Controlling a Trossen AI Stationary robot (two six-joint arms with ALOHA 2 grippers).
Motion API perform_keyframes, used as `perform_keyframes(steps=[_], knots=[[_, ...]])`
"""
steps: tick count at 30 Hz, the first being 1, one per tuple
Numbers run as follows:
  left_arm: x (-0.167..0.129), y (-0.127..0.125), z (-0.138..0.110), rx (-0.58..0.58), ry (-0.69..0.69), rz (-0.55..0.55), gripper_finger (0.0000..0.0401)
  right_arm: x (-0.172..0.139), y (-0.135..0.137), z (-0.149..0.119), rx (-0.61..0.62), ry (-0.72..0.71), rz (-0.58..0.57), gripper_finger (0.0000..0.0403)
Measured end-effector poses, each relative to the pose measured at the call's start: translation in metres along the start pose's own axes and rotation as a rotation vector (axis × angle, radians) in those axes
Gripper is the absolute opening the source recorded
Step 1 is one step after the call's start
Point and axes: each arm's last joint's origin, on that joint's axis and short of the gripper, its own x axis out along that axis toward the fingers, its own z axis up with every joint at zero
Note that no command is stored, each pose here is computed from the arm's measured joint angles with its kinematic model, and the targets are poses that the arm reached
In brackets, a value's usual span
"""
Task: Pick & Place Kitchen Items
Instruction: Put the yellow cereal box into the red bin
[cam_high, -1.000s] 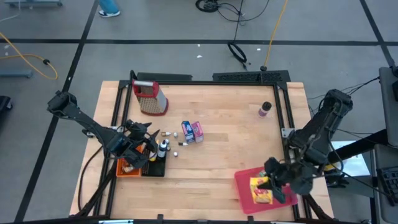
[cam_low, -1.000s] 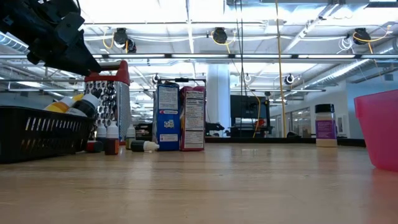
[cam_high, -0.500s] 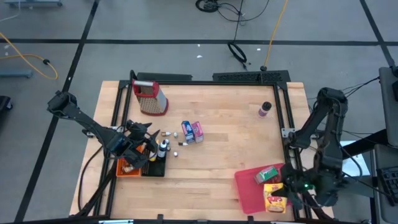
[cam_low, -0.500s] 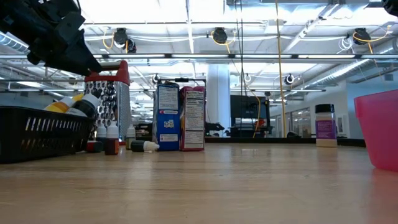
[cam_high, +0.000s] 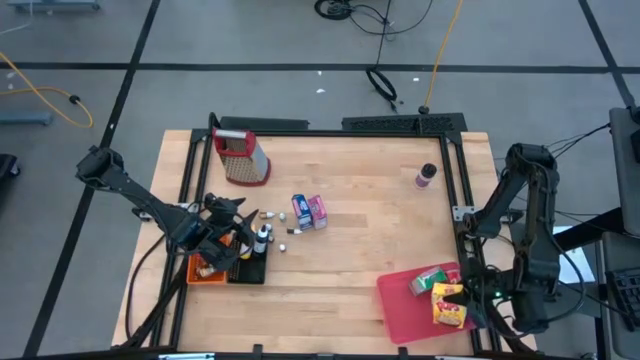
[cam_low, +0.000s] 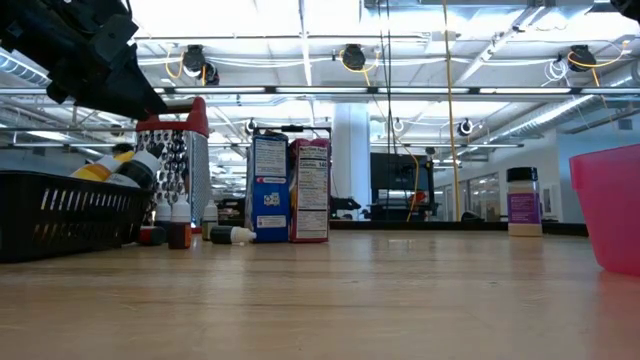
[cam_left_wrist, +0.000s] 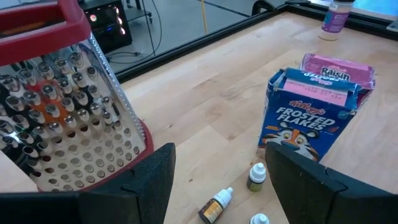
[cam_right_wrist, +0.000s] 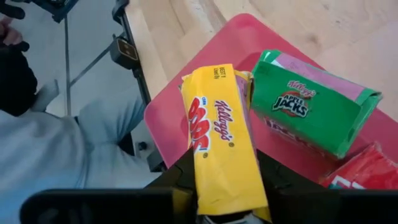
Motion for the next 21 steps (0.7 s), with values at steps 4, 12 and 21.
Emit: perform_keyframes(steps=[4, 12, 21], knots=[[0.0000, 0.0000, 0.0001, 0.002, -0.004, 0.002, 0.0253, 0.0015, 0.0003, 0.0012, 0.023, -0.009, -0.005, 0.0077], [0.0000, 0.0001, 0.0001, 0.004, -0.004, 0.002, 0.0253, 0.0035, 0.0001, 0.0035, 0.059, -0.014, -0.019, 0.0147], [0.0000, 0.0001, 0.0001, 0.004, -0.004, 0.002, 0.0253, 0.0035, -0.0002, 0.0036, 0.049, -0.011, -0.022, 0.0200]])
